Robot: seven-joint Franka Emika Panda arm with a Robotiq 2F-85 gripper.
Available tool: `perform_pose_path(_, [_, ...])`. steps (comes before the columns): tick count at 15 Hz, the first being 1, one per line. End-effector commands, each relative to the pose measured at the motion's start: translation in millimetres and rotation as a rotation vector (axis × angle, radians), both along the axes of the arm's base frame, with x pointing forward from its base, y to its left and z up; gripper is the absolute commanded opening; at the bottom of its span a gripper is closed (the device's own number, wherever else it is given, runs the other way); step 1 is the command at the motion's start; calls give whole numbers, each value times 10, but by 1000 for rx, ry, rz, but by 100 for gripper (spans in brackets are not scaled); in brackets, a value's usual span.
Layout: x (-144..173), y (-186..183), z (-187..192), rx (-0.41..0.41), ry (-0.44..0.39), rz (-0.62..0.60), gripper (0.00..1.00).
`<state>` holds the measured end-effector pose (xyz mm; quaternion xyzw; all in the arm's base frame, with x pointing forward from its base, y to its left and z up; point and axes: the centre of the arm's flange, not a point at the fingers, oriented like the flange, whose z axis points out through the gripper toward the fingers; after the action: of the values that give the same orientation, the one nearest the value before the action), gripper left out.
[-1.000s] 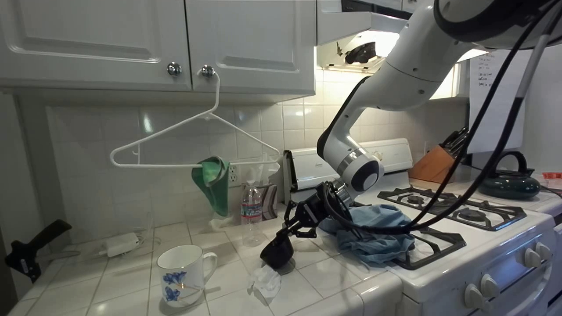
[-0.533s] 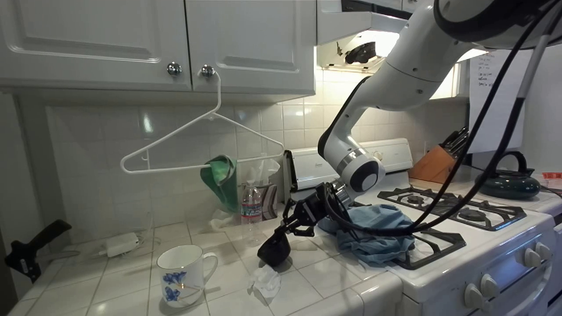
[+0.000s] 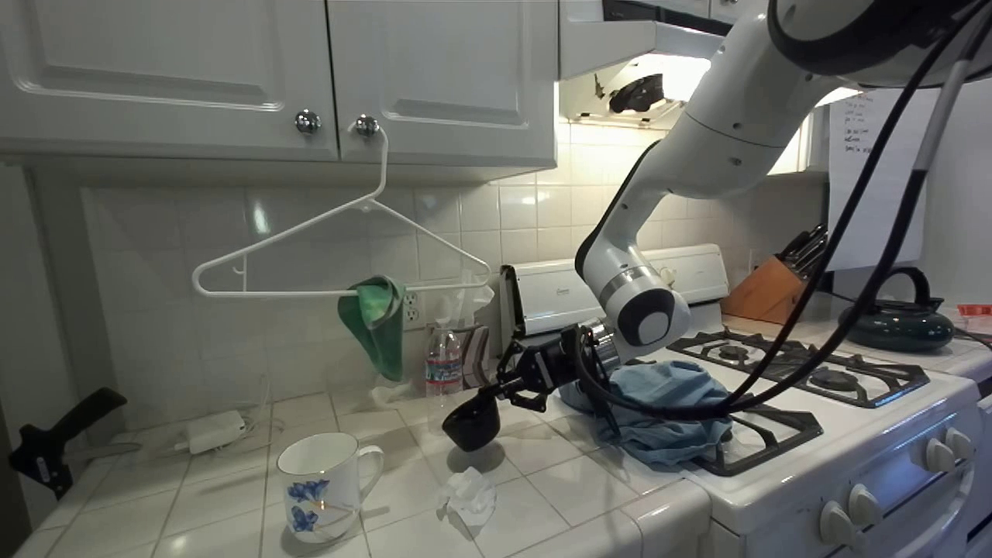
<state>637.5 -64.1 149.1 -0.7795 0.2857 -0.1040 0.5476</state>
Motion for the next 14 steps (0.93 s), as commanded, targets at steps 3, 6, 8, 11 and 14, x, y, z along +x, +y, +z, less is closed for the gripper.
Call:
perform_pose_path(3, [-204,-28,76,127,-68,-32,1])
perform_pose_path(6, [-264,-31,112,171,-94,-28,1])
perform_pose_path(8, [-306,6,154,197,-117,-5,1])
perform_pose_path(11, [-377,110,219,229,-150,33,1])
perform_pose_path(14, [-452,174,302,236,-159,40,1])
